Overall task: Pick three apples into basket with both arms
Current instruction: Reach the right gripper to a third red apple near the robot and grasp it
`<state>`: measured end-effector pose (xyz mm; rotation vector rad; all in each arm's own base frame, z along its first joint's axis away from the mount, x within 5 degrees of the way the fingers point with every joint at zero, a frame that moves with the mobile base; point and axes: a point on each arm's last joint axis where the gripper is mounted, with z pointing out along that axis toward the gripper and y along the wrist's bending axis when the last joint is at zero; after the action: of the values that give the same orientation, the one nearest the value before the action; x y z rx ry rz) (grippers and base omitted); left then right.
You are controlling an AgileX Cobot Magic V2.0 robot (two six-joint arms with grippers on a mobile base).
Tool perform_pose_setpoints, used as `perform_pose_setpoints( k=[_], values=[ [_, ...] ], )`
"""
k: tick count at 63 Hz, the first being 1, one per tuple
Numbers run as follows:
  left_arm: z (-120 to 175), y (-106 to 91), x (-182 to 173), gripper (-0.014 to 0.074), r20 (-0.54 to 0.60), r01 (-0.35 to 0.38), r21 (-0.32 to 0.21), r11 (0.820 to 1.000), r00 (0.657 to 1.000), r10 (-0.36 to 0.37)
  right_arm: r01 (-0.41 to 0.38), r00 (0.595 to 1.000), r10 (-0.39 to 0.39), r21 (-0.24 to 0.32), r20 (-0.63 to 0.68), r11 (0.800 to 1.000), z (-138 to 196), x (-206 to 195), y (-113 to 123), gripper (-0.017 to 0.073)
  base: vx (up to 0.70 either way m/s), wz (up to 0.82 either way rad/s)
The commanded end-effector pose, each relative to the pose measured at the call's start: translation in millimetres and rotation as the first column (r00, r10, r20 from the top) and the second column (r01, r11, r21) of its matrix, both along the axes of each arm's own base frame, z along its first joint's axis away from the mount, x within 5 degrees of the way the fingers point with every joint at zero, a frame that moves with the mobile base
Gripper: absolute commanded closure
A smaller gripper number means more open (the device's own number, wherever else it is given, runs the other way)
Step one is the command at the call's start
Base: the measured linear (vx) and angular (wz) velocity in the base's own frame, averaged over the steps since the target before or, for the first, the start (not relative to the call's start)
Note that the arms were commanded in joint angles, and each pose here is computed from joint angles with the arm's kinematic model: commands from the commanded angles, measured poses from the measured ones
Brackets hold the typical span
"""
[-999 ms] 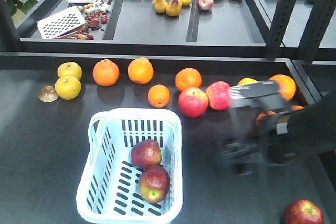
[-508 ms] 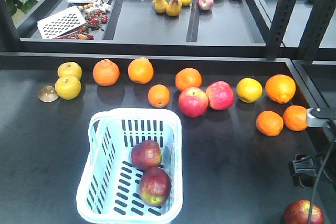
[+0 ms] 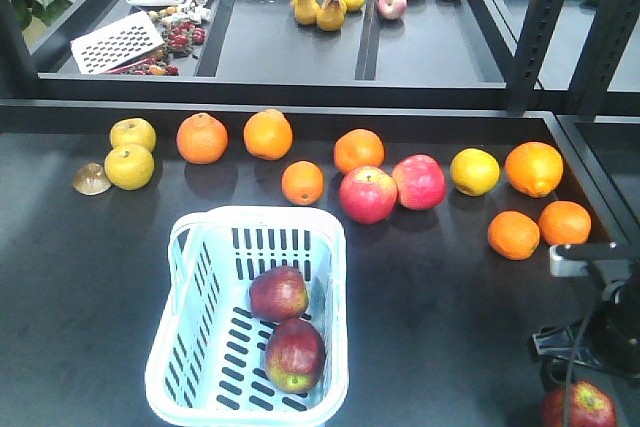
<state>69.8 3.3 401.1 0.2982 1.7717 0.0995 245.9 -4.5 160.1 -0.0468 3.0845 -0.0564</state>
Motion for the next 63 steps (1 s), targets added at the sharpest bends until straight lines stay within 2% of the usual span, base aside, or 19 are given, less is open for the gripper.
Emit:
perform_pose_setpoints(
  k=[1, 63],
  values=[
    [12.7, -1.4, 0.6, 0.0008, 0.072, 0.018, -0.01, 1.0, 0.997, -0.018, -0.02, 0.999, 0.021, -0.021, 0.041, 1.0, 4.0, 7.4, -3.4, -0.0061, 0.0, 0.0],
    [12.7, -1.4, 0.6, 0.0008, 0.072, 0.018, -0.01, 1.0, 0.997, -0.018, -0.049, 0.989, 0.045, -0.027, -0.142, 0.998, -69.1, 17.8, -4.8, -0.0043, 0.0, 0.0]
  ],
)
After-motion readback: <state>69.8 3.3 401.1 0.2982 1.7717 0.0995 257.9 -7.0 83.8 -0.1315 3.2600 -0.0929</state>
